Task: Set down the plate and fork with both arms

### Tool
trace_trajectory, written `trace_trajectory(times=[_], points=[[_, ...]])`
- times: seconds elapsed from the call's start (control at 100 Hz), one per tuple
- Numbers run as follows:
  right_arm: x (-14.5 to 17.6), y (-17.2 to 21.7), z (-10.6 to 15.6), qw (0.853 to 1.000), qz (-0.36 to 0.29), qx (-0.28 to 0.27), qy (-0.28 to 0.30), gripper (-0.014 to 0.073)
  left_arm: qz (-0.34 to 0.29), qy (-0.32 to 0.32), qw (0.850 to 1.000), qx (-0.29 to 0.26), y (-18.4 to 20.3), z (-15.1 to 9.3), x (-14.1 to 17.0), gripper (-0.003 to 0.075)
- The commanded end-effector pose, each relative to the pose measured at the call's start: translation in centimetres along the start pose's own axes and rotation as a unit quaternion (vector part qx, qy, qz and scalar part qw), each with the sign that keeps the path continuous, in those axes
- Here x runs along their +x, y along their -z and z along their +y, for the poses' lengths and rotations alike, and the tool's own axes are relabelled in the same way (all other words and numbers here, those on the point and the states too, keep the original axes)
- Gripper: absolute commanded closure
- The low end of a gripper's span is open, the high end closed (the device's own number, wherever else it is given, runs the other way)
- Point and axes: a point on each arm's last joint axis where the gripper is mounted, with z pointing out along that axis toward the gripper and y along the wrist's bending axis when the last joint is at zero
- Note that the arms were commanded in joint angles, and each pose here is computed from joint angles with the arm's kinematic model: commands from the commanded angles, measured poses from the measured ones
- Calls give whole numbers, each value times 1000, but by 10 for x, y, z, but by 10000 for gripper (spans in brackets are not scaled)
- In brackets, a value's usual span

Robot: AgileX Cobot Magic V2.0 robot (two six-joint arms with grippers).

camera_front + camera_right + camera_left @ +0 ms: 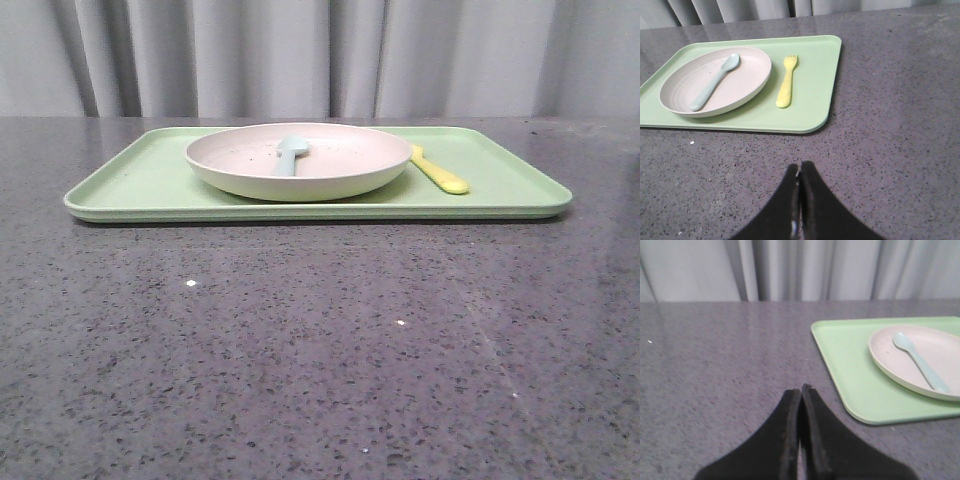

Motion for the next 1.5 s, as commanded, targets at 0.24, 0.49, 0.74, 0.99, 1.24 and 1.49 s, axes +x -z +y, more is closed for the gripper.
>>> trace_trajectory(times=[0.24,0.49,0.74,0.99,1.24,1.49], points=[[-15,4,3,998,-54,-9,9,663,-108,-34,991,-65,8,14,26,741],[-15,4,3,998,-54,-9,9,663,-138,-36,986,-90,12,20,60,741],[-15,4,3,998,-54,-9,9,663,-158,-38,982,-92,14,22,92,741],[-15,4,3,998,-54,-9,9,663,-143,-36,985,-91,15,22,96,741],[-15,4,3,998,-54,-9,9,663,-143,-36,985,-91,15,22,96,741],[-15,4,3,998,-54,-9,9,663,-143,-36,985,-91,15,22,96,741]])
